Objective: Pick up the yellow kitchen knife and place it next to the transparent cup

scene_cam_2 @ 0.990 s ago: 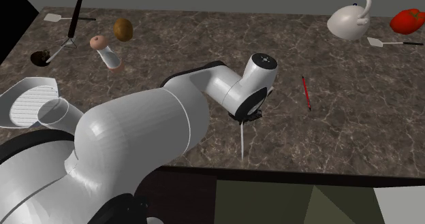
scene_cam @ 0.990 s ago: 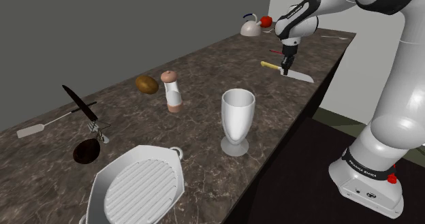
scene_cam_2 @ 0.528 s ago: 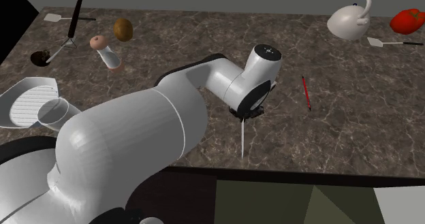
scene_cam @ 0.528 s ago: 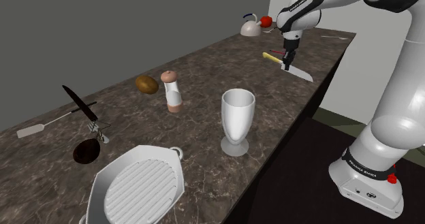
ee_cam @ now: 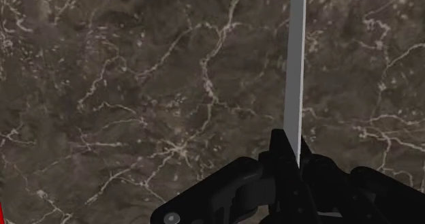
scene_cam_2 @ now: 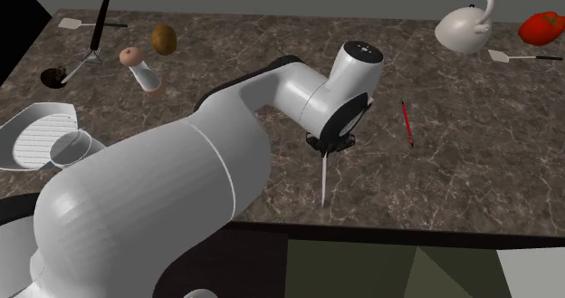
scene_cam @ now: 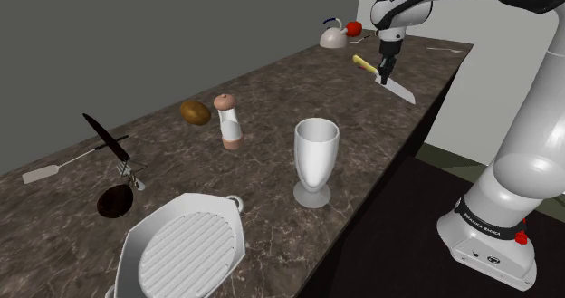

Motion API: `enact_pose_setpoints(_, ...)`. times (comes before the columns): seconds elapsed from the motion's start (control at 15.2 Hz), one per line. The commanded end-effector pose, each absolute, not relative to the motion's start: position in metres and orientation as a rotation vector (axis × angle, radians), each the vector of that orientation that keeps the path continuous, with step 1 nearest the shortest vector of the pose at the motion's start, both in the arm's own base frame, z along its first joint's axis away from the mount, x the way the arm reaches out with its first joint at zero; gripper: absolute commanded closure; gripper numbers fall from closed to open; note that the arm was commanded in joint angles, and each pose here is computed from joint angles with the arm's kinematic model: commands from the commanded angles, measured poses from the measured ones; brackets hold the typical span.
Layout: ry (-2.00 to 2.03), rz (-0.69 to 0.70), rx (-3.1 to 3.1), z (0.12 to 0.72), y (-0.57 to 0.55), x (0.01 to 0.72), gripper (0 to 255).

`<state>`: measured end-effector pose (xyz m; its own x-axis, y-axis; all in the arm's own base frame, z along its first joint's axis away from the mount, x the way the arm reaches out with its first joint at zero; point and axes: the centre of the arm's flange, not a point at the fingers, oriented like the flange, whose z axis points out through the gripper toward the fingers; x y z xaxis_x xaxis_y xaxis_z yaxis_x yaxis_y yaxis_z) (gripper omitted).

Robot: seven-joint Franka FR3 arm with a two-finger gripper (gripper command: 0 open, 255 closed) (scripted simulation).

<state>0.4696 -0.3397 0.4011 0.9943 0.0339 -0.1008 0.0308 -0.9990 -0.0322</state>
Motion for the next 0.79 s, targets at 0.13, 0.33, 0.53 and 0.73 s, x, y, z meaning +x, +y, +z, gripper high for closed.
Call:
enact_pose_setpoints(0.13,-0.050,0.158,-3.106,0.423,-0.339,0.470,255)
enact_pose_setpoints(0.33,-0.050,0.158,-3.106,0.439,-0.339,0.470,255)
enact_pose_setpoints(0.53,-0.050,0.158,-3.106,0.455,-0.339,0.470,255)
enact_pose_setpoints(0.73,-0.050,0.158,-3.106,0.470,-0.339,0.470,255)
